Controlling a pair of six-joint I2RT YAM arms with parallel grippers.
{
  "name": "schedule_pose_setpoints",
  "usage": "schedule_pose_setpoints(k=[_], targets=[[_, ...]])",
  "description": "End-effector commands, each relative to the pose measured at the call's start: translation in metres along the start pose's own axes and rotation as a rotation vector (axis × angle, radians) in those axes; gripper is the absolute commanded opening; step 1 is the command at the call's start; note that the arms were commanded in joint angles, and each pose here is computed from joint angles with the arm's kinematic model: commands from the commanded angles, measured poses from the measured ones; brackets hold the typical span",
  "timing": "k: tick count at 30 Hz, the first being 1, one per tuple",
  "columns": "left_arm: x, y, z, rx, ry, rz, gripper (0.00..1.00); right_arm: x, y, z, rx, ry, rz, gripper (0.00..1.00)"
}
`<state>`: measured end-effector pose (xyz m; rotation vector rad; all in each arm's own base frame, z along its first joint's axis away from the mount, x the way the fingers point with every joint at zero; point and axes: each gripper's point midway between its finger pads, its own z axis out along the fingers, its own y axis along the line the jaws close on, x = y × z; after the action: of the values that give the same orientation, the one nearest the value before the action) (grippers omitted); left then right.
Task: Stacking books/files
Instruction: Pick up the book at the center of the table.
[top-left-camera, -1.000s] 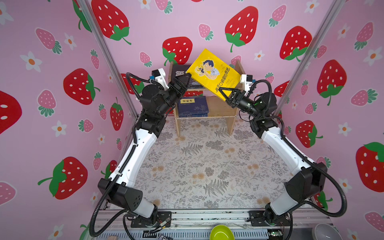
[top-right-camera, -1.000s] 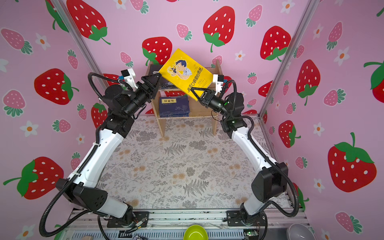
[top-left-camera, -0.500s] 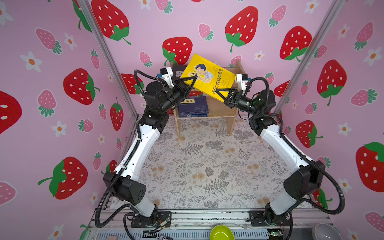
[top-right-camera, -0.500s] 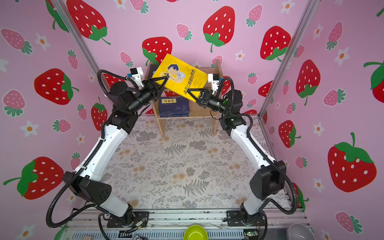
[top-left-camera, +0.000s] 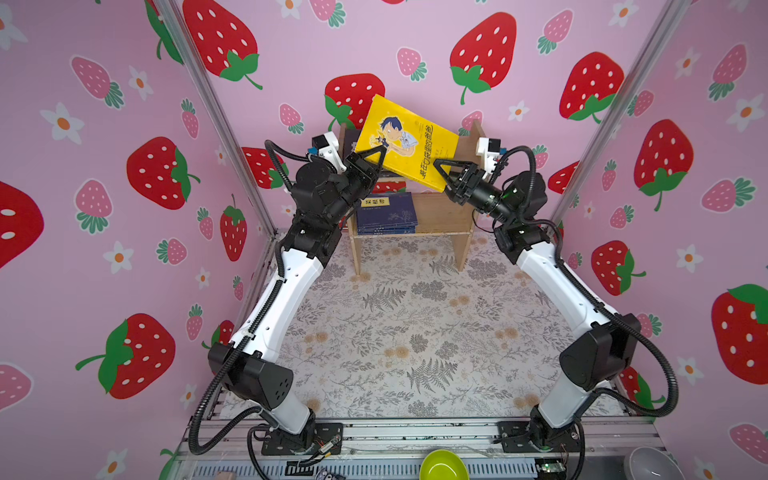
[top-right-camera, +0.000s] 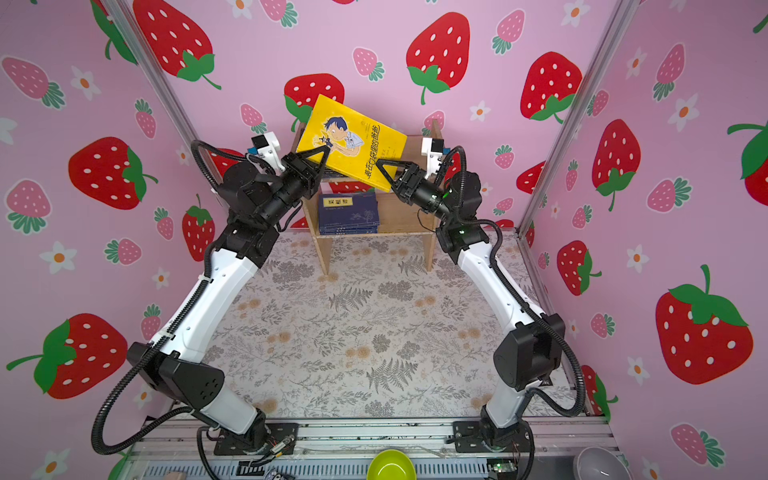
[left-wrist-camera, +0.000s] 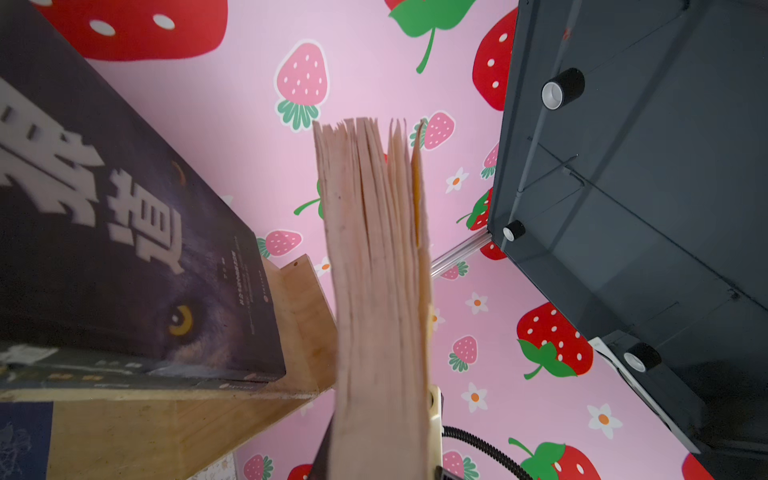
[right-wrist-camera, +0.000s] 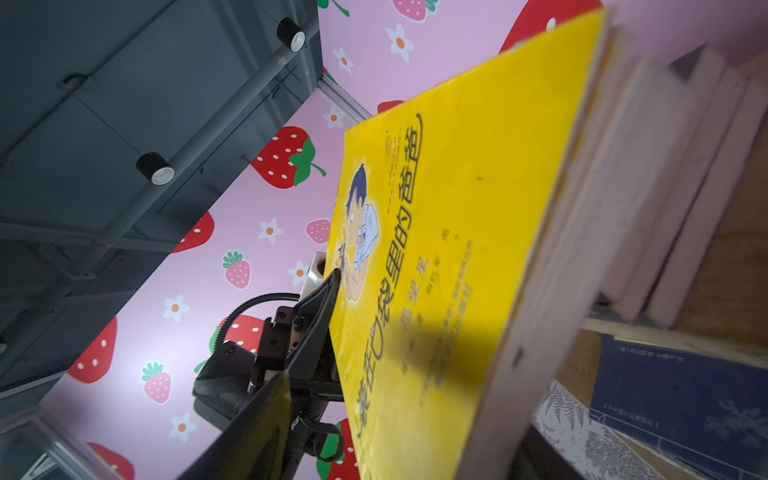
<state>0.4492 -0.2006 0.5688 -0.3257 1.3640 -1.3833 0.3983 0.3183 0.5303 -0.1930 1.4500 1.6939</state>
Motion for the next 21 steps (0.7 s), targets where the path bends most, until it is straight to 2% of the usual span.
schedule_pose_setpoints(k=[1,6,12,21], targets=[[-0.054,-0.042,-0.004,0.094,-0.231,0.031,0.0,-0.028,0.003,-0.012,0.133,-0.121,-0.171,0.71],[-0.072,-0.025,0.007,0.04,-0.323,-0.016,0.0,-0.033,-0.012,-0.028,0.265,-0.185,-0.259,0.71],[-0.076,0.003,0.02,-0.088,-0.33,-0.06,0.0,-0.038,-0.017,-0.031,0.326,-0.208,-0.342,0.71],[-0.074,0.023,0.018,-0.181,-0.335,-0.079,0.0,-0.033,-0.036,-0.003,0.337,-0.21,-0.378,0.67]])
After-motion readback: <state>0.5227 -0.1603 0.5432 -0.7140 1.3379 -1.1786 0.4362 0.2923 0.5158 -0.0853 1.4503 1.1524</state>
